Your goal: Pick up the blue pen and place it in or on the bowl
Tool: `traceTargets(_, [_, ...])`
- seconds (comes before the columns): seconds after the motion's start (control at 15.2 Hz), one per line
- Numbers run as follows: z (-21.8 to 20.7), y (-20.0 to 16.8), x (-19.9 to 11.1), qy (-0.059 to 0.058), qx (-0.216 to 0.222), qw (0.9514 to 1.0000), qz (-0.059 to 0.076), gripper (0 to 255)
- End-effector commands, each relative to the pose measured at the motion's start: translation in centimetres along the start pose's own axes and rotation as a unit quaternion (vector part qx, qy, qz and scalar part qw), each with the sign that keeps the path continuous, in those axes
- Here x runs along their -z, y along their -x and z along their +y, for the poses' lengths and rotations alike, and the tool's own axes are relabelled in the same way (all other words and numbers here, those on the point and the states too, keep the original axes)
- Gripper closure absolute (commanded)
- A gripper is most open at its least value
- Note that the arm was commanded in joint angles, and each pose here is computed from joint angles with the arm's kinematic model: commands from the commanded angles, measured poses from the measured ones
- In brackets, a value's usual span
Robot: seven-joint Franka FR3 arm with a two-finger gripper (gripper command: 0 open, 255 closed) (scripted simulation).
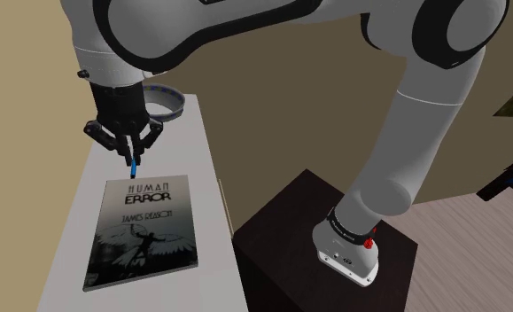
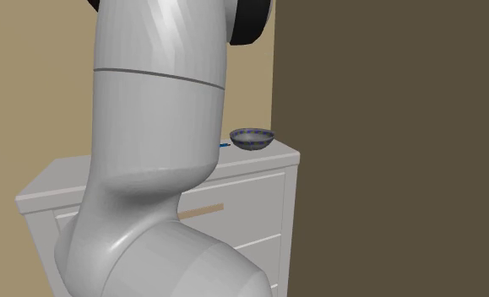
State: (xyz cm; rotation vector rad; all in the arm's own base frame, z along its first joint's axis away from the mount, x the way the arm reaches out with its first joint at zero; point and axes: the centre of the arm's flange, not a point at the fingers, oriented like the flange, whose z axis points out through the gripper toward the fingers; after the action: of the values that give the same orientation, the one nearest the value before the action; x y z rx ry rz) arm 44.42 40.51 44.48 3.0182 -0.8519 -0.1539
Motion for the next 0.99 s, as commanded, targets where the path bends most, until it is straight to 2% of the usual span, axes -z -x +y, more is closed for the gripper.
traceTargets(0.0, [0.0, 0.0, 0.0, 0.000, 0.000, 1.0000, 0.000, 255])
traceTargets(0.33, [0.0, 0.0, 0.0, 0.000, 0.000, 1.0000, 0.000, 255])
traceTargets(0.92, [0.1, 0.4, 4.7, 0.000, 0.000, 1.0000, 0.000, 255])
